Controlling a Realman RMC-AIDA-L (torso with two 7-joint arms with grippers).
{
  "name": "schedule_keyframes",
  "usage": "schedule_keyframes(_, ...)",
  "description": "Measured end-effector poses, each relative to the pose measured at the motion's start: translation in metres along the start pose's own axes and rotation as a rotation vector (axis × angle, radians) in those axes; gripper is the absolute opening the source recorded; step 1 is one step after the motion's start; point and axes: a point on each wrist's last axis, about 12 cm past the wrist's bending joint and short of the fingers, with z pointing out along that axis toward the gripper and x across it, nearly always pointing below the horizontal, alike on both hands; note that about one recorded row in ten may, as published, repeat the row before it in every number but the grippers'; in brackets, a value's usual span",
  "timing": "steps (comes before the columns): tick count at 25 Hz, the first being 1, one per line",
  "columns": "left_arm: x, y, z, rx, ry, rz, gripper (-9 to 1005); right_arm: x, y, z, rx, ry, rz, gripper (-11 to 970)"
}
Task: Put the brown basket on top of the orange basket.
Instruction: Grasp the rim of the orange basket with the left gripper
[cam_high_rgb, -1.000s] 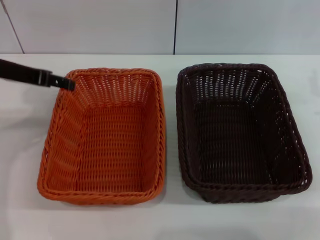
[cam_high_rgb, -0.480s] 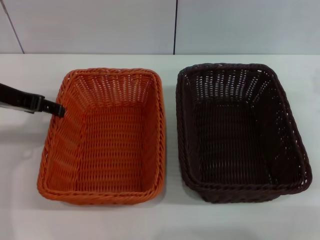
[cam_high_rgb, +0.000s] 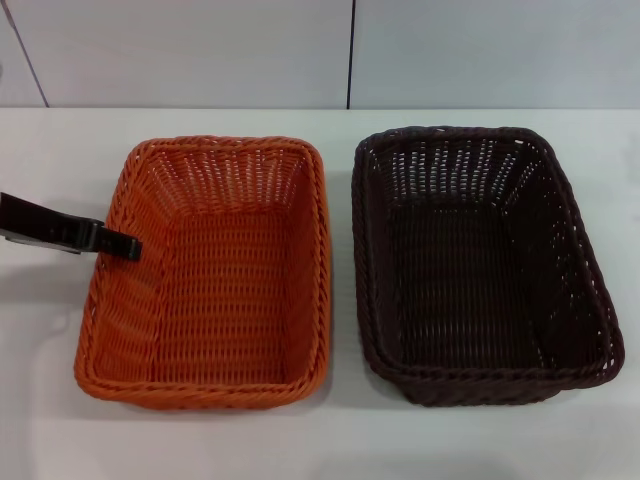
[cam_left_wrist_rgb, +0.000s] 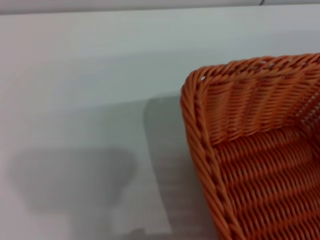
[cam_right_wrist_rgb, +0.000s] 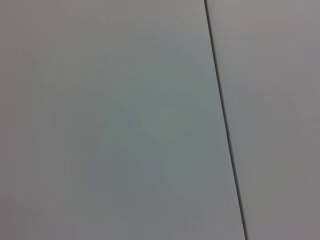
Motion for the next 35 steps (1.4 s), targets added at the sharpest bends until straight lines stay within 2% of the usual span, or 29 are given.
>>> schedule_keyframes(9,0.010,0.002,0.011,-0.020,0.012,-0.007,829,0.002,-0.001,-0.002,0.004,0.007,0.002,624)
schedule_keyframes(16,0.010,-0.008,0.023,-0.010,0.059,0.039,819,0.002,-0.001,-0.003,0.004,0.010,0.004,625)
schedule_keyframes(27,0.004,-0.003,0.021,-0.049,0.037,0.055,804,0.003,0.000,-0.003,0.004,0.015,0.006,625)
schedule_keyframes(32,0.002,-0.005,0.020,-0.047,0.046,0.063,599,0.003,0.001,-0.002,0.002,0.012,0.007,624)
schedule_keyframes(35,0.002,-0.005,0.020,-0.046,0.049,0.067,423,0.003,0.002,-0.002,0.001,0.012,0.008,624)
